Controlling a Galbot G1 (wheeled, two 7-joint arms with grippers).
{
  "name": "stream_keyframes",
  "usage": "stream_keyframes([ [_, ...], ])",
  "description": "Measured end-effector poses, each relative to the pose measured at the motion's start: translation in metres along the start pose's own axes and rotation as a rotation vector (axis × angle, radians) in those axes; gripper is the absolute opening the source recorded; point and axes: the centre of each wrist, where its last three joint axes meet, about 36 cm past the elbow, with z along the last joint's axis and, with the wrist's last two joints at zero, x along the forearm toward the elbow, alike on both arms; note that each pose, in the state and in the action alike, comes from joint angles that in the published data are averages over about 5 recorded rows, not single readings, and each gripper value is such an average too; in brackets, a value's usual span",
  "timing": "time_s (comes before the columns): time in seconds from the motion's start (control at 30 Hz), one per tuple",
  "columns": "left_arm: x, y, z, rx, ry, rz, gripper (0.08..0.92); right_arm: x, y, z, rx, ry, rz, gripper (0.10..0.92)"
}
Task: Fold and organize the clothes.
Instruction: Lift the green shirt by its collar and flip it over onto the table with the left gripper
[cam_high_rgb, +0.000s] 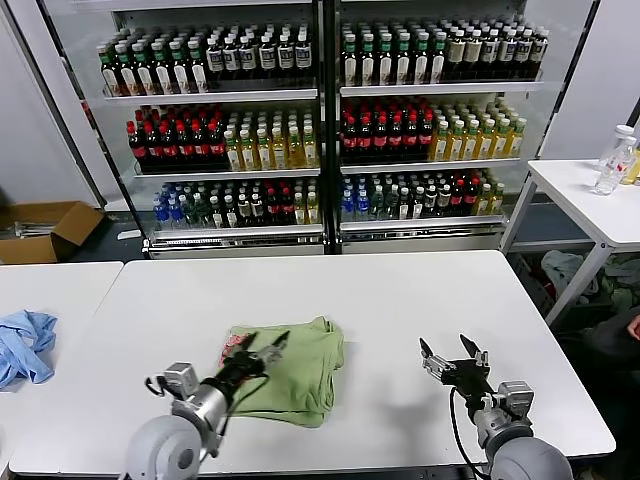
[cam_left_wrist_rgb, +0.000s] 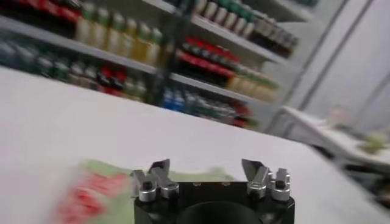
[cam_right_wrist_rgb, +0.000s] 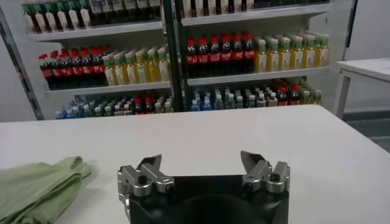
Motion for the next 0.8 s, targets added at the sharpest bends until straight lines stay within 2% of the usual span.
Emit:
stream_keyframes([
  [0.13, -0.003, 0.020, 0.012, -0.041, 0.033, -0.086, 0.822, 0.000, 0.000, 0.000, 0.000, -0.003, -0.003, 0.823],
  [0.27, -0.003, 0.029, 0.022, -0.044, 0.070, -0.114, 0.815, 0.001, 0.000, -0.001, 0.001, -0.005, -0.006, 0.823],
  [0.47, 0.000, 0.033, 0.027, 0.020, 0.111, -0.081, 0.672, 0.002, 0.000, -0.004, 0.000, -0.015, -0.007, 0.823],
  [0.8, -0.004, 0.048, 0.025, 0.214, 0.124, -0.012, 0.377, 0.006, -0.001, -0.004, -0.005, -0.021, 0.001, 0.823],
])
